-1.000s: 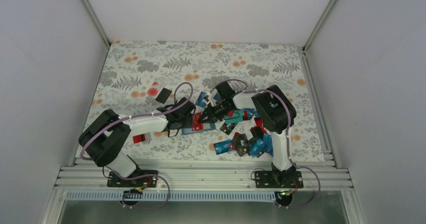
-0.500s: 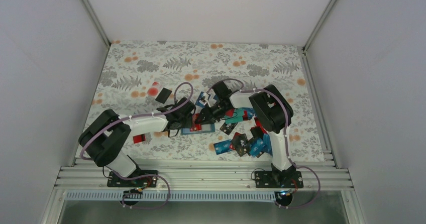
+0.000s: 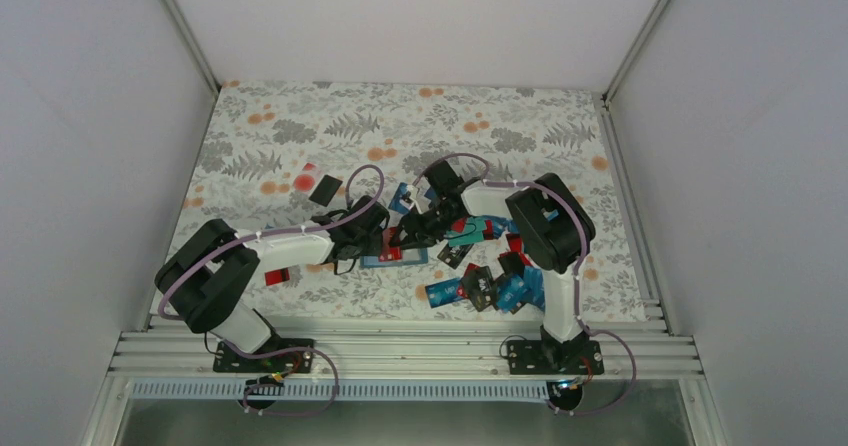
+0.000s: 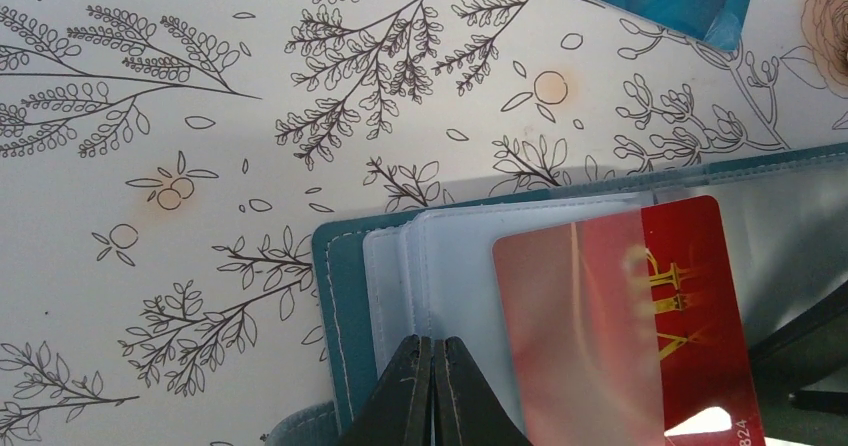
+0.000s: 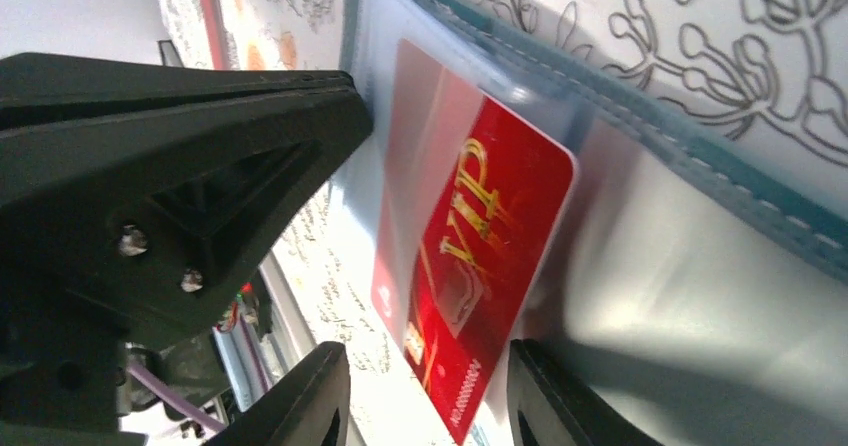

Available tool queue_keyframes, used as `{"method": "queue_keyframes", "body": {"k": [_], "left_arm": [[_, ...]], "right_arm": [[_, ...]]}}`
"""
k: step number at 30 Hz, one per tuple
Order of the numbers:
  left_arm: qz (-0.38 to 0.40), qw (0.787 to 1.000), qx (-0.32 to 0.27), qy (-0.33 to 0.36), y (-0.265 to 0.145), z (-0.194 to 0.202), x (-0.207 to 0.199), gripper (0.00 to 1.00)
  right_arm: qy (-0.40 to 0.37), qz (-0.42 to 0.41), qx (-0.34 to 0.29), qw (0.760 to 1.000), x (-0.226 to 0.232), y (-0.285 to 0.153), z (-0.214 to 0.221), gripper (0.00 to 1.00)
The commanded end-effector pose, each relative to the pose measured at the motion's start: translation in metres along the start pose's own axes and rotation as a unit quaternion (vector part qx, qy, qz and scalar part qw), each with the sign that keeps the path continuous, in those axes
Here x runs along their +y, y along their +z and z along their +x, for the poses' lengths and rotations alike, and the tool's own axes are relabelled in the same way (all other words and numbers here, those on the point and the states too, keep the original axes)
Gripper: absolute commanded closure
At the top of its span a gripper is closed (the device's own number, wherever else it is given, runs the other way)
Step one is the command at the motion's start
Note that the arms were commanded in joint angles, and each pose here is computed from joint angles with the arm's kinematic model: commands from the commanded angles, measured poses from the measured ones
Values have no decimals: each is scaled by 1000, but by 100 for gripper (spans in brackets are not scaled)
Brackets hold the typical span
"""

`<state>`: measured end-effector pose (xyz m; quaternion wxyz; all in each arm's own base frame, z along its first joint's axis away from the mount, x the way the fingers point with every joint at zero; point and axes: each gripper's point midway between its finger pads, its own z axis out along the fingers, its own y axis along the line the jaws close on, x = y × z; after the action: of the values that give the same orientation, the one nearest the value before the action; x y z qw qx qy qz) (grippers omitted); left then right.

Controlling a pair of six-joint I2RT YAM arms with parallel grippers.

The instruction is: Put the credit cards into the card holder

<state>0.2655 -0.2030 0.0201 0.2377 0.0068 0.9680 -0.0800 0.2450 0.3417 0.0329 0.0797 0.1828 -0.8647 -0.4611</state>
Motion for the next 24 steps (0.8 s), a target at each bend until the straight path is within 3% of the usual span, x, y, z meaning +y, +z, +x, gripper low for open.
{"method": "queue_keyframes", "body": {"k": [1, 5, 9, 17, 22, 24], "left_arm": [[-31, 998, 54, 9, 6, 35, 20, 98], [-29, 998, 56, 11, 7, 37, 18, 98], [-28, 998, 55, 11, 6, 38, 17, 98], [-13, 998, 53, 6, 0, 37, 10, 98], [1, 999, 44, 0, -12, 33, 7, 98], [1, 999, 43, 0, -16, 30, 7, 98]], "right_arm": [[12, 43, 4, 999, -12, 5, 11, 64], [15, 76, -5, 997, -21, 7, 8, 79], [11, 79, -9, 997, -17, 7, 7, 80], [15, 56, -2, 998, -3, 25, 6, 94], [29, 61, 2, 998, -11, 29, 7, 95], [31, 62, 5, 998, -13, 30, 9, 90]]}}
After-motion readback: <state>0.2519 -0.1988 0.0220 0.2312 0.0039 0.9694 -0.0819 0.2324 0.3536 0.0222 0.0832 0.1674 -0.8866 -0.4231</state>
